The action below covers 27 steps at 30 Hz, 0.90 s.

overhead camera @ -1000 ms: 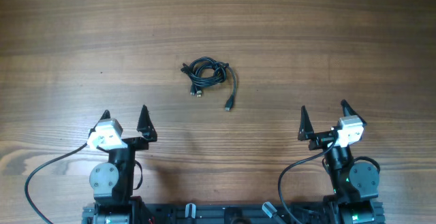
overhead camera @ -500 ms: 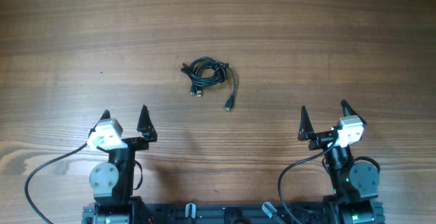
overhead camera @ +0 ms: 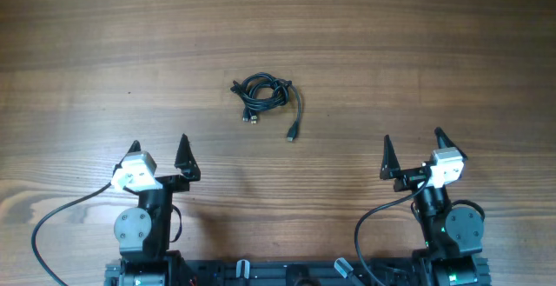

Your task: Untangle cables

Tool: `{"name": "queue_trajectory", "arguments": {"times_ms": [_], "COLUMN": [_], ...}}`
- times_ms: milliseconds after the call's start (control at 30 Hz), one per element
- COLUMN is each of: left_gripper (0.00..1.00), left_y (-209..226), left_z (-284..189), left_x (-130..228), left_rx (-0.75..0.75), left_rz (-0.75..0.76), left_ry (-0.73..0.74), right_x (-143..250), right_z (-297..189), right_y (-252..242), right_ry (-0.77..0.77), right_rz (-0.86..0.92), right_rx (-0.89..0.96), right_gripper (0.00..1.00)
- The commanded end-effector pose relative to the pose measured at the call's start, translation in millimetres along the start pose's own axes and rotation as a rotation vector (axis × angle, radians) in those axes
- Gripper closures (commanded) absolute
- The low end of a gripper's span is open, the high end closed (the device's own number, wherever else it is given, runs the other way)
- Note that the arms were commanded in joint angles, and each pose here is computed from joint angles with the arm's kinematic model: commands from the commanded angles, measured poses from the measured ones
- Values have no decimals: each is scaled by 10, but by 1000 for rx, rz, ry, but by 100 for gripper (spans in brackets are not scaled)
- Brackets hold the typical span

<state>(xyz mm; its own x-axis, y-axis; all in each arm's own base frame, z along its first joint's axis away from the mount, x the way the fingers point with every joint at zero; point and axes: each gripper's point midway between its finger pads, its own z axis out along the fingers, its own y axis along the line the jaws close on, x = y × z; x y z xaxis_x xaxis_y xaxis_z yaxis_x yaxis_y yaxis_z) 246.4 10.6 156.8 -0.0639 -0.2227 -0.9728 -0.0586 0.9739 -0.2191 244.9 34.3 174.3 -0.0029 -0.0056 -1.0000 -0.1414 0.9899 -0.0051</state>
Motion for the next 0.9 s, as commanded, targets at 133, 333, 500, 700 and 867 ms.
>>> {"name": "queue_trajectory", "arguments": {"times_ms": [133, 333, 500, 700, 867], "left_gripper": [0, 0, 0, 0, 0], "left_y": [-19, -19, -19, -31, -14], "left_z": [-4, -4, -4, -5, -28], "left_x": [12, 12, 12, -52, -335], "left_rx": [15, 15, 15, 19, -2], "left_rz": [19, 19, 19, 20, 18], "left_ry": [5, 5, 5, -21, -140], "right_x": [-17, -17, -17, -17, -17], "right_z": [-3, -3, -3, -3, -3], "right_y": [-12, -12, -12, -12, -12], "right_ry": [-8, -8, -8, -8, -8], "right_rz": [7, 8, 8, 8, 7], "right_rx": [9, 9, 9, 9, 9], "right_gripper": [0, 0, 0, 0, 0]}}
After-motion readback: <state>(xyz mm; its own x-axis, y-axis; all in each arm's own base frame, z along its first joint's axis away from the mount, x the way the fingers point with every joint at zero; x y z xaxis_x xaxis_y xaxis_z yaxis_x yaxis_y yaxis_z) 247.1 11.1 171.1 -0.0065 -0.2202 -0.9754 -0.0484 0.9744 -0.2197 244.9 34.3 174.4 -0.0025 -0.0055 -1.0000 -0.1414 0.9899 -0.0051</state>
